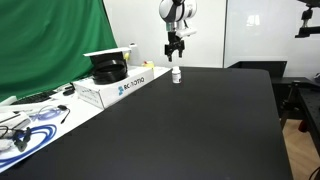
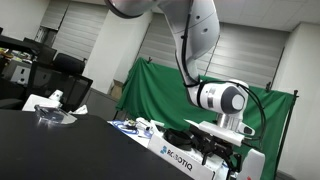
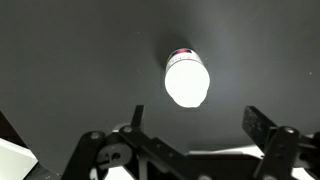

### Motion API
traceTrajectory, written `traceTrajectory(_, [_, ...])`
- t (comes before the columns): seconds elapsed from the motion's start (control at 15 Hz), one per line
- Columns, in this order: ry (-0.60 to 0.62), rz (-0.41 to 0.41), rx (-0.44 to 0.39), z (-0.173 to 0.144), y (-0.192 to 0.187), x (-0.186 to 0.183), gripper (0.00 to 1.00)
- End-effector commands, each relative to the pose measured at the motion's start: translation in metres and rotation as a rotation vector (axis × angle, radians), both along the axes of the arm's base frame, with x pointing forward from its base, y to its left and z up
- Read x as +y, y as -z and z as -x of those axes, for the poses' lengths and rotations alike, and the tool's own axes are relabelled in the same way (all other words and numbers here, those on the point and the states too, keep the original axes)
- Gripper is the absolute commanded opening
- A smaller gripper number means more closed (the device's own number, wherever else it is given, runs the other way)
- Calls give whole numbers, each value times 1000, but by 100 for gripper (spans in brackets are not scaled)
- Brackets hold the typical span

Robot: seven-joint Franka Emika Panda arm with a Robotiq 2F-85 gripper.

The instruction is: Pick the bottle and move it to the left of the table

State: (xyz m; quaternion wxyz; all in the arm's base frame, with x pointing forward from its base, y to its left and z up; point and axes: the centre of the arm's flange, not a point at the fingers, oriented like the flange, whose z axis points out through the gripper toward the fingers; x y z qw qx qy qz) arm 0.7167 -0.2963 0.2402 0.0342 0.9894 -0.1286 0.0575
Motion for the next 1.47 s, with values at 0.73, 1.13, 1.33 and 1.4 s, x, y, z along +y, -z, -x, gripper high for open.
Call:
traceTrajectory(0.73, [36, -23, 29, -18, 47, -6, 75])
traceTrajectory(1.13, [31, -12, 29, -15, 47, -1, 39])
traceTrajectory(1.33, [35, -9, 39, -10, 36, 5, 19])
traceTrajectory(1.4, [39, -19, 43, -6, 28, 9, 19])
